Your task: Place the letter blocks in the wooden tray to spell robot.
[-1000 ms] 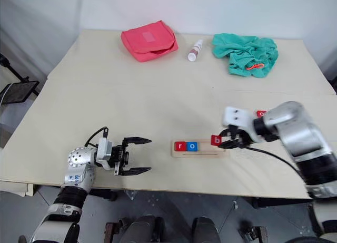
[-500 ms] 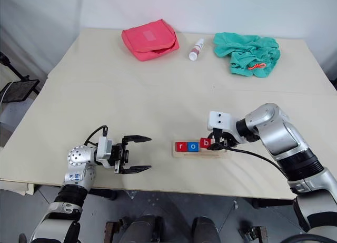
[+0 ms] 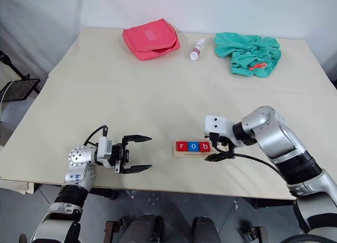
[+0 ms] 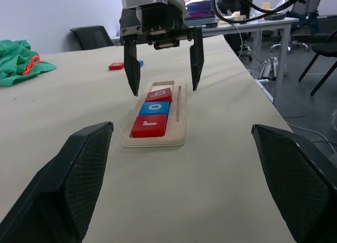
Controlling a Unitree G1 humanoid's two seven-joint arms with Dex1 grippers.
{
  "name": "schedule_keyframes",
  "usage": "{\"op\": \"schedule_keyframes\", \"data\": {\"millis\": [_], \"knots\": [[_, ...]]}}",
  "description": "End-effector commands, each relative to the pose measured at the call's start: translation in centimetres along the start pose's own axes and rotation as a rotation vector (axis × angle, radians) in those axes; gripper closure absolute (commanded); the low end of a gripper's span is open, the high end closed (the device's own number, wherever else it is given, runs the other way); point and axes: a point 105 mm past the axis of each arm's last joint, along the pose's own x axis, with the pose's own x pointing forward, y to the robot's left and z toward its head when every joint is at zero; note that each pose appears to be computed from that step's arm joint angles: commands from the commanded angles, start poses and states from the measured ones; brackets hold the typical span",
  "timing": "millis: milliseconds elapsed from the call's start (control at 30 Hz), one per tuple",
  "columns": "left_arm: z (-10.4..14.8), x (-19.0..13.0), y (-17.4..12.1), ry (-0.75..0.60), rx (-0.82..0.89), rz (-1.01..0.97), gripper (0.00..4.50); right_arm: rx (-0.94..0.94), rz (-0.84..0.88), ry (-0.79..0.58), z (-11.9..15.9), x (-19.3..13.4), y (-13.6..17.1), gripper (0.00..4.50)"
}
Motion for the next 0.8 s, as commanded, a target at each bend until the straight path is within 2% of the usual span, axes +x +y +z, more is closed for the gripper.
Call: {"op": "schedule_keyframes", "data": {"millis": [33,133,300,567,800], "knots": [[0.2,0.2,0.0,-0.007,0.019,-0.007,0.0,-0.001,-0.068,-0.036,0.7,-1.6,-0.1,0.02],[0.2,0.3,0.0,-0.009,0.016,-0.01,0.0,0.04,-0.097,-0.125,1.1,-2.6,0.8,0.02],[0.1,0.5,0.1,-0.013,0.013,-0.012,0.0,0.077,-0.125,-0.183,1.1,-2.6,2.1,1.61],[0.2,0.7,0.1,-0.018,0.013,-0.021,0.0,0.119,-0.095,-0.185,0.2,-0.9,2.9,4.36],[0.3,0.4,-0.1,-0.015,0.017,-0.017,0.0,0.113,-0.088,-0.198,0.2,0.3,2.3,4.44]]}}
